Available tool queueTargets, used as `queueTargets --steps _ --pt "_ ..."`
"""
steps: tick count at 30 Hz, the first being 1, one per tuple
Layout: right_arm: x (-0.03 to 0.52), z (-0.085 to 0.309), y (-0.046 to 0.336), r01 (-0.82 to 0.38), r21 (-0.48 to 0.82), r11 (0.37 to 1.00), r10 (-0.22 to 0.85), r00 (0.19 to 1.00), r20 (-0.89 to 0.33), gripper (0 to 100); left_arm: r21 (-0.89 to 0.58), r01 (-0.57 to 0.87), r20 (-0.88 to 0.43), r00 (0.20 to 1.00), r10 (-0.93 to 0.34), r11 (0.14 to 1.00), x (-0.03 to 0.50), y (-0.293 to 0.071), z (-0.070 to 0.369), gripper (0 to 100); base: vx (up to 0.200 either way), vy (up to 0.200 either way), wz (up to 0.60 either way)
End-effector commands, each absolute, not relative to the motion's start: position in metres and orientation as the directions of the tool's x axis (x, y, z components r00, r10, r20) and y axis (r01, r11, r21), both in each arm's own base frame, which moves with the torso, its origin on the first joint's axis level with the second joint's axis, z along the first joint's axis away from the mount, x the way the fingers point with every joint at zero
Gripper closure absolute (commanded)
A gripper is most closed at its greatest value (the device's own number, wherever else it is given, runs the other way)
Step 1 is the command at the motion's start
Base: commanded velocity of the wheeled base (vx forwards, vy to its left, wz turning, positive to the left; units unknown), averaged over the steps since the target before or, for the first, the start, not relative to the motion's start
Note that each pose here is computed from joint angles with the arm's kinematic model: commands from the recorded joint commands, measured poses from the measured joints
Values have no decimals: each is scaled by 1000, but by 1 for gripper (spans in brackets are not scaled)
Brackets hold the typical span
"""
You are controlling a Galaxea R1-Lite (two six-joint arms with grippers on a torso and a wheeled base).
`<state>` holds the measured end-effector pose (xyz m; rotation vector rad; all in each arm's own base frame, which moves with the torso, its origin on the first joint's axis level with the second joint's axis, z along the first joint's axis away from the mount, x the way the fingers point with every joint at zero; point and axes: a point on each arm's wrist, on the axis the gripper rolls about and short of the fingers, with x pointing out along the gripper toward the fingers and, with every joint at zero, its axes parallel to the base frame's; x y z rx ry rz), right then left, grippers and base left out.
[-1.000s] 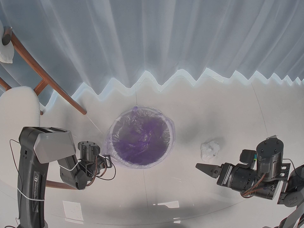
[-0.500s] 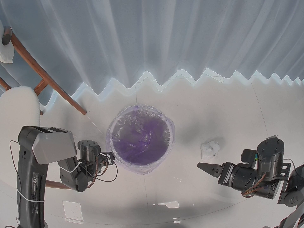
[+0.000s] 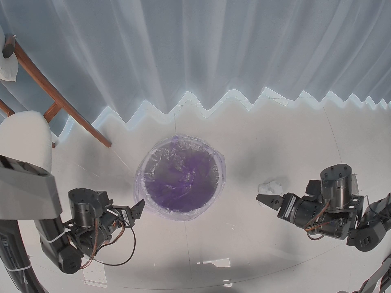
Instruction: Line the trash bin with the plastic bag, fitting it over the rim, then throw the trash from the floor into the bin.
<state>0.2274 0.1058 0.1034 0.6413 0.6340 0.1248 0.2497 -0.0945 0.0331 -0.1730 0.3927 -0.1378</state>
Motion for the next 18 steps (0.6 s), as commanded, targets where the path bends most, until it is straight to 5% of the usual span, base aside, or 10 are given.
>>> queueTargets --steps 1,5,11,18 --pt "268 63 112 105 531 841 282 752 -595 0 -261 270 -146 938 -314 927 194 -103 99 0 0 0 0" --pt "292 42 122 77 511 856 289 748 -597 0 -293 340 57 939 -339 894 188 -106 144 0 0 0 0" --pt "313 29 129 27 486 874 304 749 -588 0 -288 377 135 926 -353 880 175 -92 166 0 0 0 0" --pt "339 22 130 24 489 872 296 770 -566 0 -242 391 46 919 -392 888 159 -69 180 0 0 0 0"
